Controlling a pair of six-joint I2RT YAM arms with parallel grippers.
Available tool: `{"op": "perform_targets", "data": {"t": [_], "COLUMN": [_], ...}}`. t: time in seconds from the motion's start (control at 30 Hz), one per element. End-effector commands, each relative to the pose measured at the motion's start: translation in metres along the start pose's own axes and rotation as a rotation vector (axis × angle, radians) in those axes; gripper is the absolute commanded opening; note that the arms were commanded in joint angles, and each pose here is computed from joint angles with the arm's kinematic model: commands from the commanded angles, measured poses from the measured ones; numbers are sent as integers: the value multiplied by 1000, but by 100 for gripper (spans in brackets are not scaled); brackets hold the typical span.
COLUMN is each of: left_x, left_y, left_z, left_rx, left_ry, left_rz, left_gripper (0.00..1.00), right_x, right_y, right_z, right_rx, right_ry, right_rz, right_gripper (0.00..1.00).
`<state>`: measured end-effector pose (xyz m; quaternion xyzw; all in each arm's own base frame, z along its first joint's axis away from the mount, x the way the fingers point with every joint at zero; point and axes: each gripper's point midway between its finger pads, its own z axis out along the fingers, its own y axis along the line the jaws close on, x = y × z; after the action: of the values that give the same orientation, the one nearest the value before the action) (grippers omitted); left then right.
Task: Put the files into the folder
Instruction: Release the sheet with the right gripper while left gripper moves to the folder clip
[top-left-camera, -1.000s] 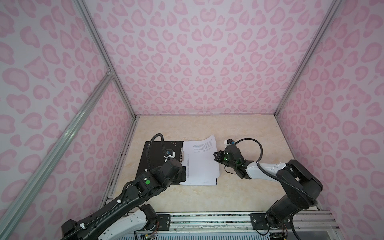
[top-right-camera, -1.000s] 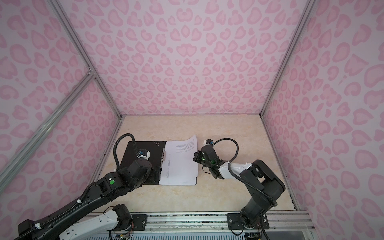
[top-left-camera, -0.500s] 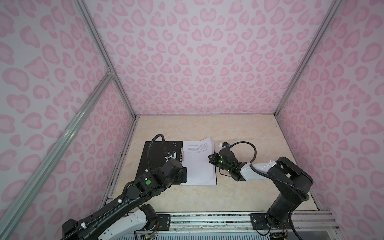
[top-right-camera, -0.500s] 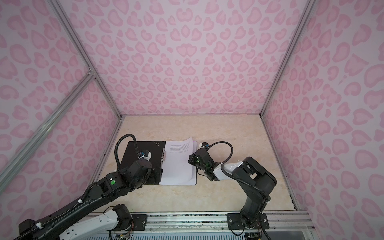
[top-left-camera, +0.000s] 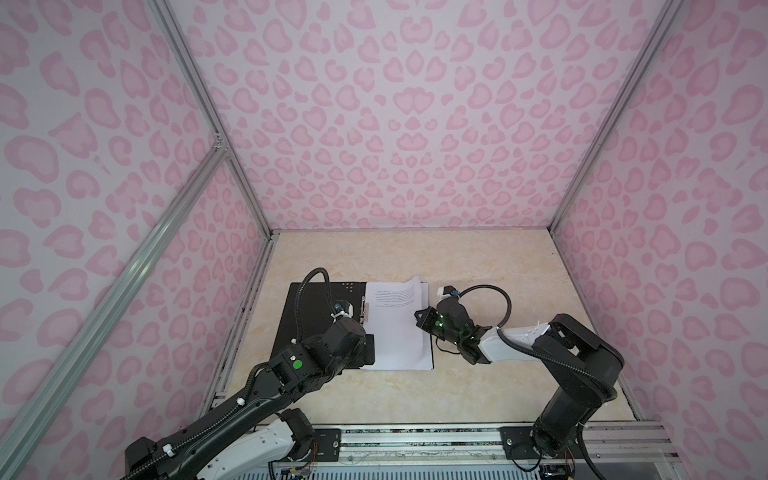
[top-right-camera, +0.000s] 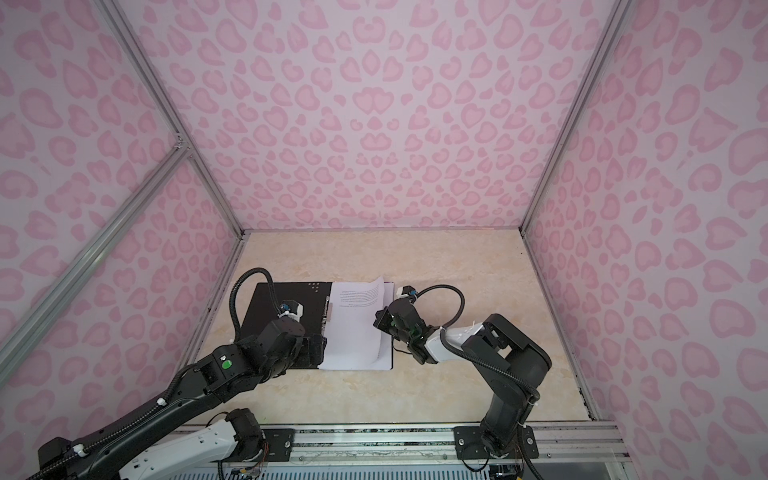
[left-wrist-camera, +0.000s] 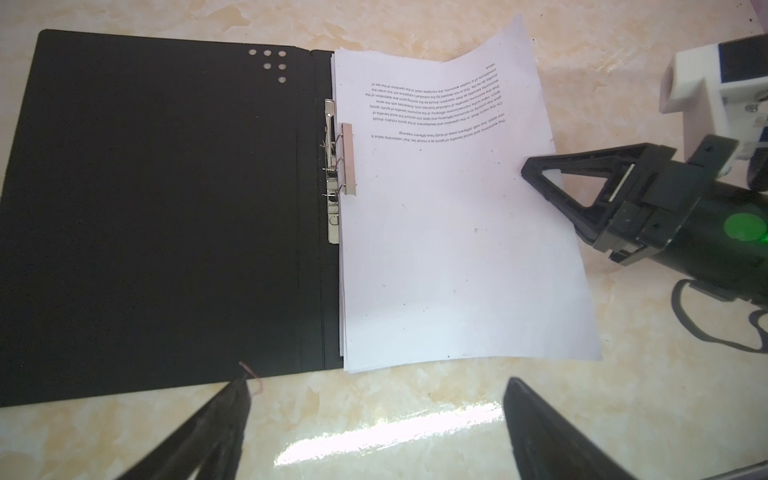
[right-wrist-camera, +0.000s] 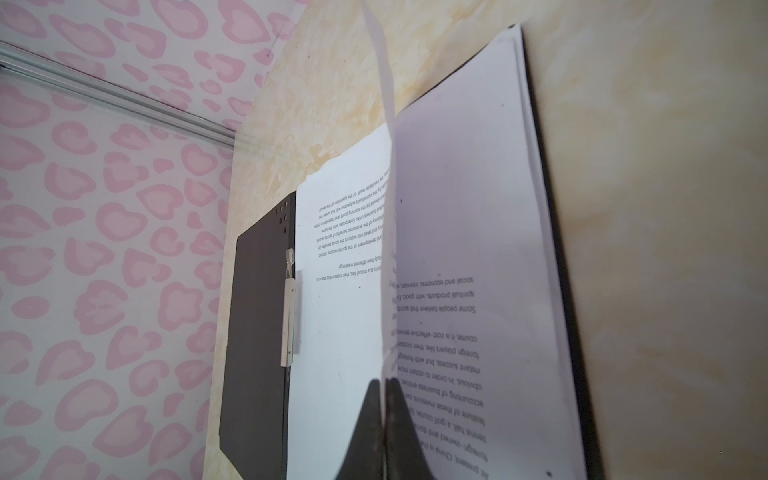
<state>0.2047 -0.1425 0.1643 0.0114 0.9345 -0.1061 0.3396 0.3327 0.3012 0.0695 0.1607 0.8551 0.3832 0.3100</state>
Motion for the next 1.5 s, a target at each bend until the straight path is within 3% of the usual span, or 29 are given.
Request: {"op": "perform_targets", "data": {"t": [0.0,0.27,0.4,0.63,0.77,0.83,0.93,0.97,1.17,1.47], "left_x": [-4,-11,-23,-42,-49,-49,-47,-46,-48,-37], "left_y": [-5,-8,-5,28,48,52,62,66,74,74], "left_z": [0,14,25,60,86,102,125,131,165,197], "left_rx": [13,23,58,38,-23,-38,-78,-94,-120,-121], "left_ry": [-8,36,57,98,110,134,191,205,242,302], "left_rz": [-20,-118,-214,-394,-463,-482,-512,-521,-536,-531], "left_gripper": [96,96,96,100,79,57,12,5,3,3], "right_x": [-1,-12,-15,-29,-34,-38,-43,-45,-53,-62], "right_y": [-3,-1,3,-25,-31,-33,-36,-36,-41,-44], "right_z": [0,-18,-23,-43,-48,-51,-55,-57,-64,-70], "right_rx": [2,44,64,232,232,226,216,211,191,153], "right_ry": [-18,-83,-82,-107,-94,-87,-77,-75,-54,-27], "right_rz": [0,-50,-71,-111,-119,-119,-127,-131,-150,-160], "right_gripper": [16,66,77,89,89,89,89,90,96,96]}}
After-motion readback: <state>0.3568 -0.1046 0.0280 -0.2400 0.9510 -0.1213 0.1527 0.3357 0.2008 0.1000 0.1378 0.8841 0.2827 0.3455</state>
